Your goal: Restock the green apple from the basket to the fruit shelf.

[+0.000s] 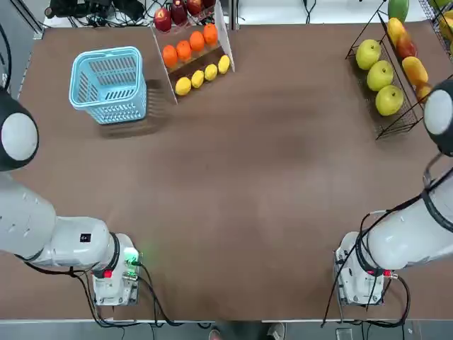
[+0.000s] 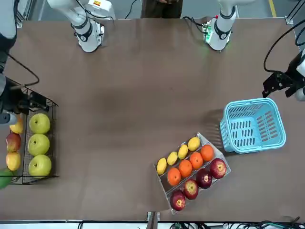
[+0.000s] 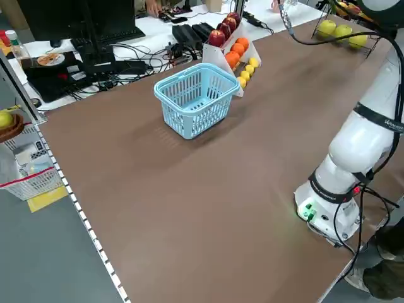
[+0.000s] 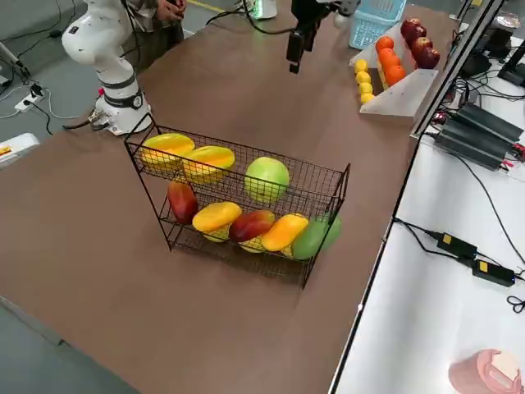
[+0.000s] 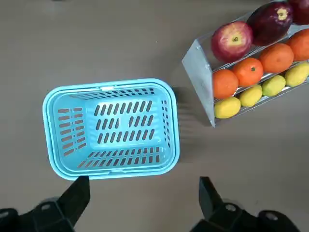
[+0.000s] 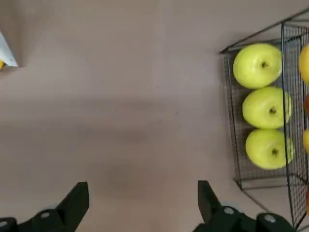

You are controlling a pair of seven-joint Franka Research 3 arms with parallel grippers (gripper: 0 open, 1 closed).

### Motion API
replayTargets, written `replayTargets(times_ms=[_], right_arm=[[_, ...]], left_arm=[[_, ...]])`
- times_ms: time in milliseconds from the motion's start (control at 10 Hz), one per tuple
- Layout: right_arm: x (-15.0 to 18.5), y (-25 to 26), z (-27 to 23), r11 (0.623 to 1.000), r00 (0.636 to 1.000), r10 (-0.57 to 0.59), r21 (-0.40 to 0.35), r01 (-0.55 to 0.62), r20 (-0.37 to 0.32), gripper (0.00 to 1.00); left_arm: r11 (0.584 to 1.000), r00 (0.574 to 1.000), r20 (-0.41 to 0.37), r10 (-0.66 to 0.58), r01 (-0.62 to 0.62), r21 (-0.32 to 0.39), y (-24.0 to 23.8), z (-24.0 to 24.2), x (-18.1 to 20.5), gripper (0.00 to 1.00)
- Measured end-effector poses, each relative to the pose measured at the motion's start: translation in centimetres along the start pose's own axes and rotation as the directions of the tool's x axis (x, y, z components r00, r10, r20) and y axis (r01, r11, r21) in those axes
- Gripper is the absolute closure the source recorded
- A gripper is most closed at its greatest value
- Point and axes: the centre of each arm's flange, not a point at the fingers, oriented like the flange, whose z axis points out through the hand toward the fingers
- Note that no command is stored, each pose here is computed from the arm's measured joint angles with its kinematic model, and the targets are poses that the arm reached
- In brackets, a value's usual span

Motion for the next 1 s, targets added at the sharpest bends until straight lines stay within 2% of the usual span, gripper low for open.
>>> replayTargets(times_ms=[200,300,600,800,1000], right_arm=[[-3.3,1.7,-2.0,1.000,0.999,0.023,-0.001,-0.023,0.025,0.00],[-4.2,2.7,-2.4,0.999,1.000,0.012,-0.034,-0.012,0.027,0.00],[-3.4,4.2,0.2,0.993,0.998,-0.056,-0.103,0.056,0.002,0.00],[-3.0,4.5,2.0,0.990,0.997,-0.076,-0.117,0.075,0.000,0.00],[-3.0,3.8,1.9,0.989,0.996,-0.089,-0.117,0.088,-0.004,0.00]], left_arm=[[1.000,1.000,-0.006,0.000,0.000,0.000,0.1,-0.3,-0.2,0.00],[1.000,1.000,-0.004,0.000,0.000,0.000,0.1,-0.3,-0.1,0.00],[1.000,1.000,0.006,-0.005,0.005,0.001,-0.3,0.2,0.0,0.00],[1.000,1.000,0.006,-0.002,0.002,0.001,-0.4,0.3,0.0,0.00],[1.000,1.000,0.006,0.027,-0.027,0.001,-0.4,0.2,0.0,0.00]])
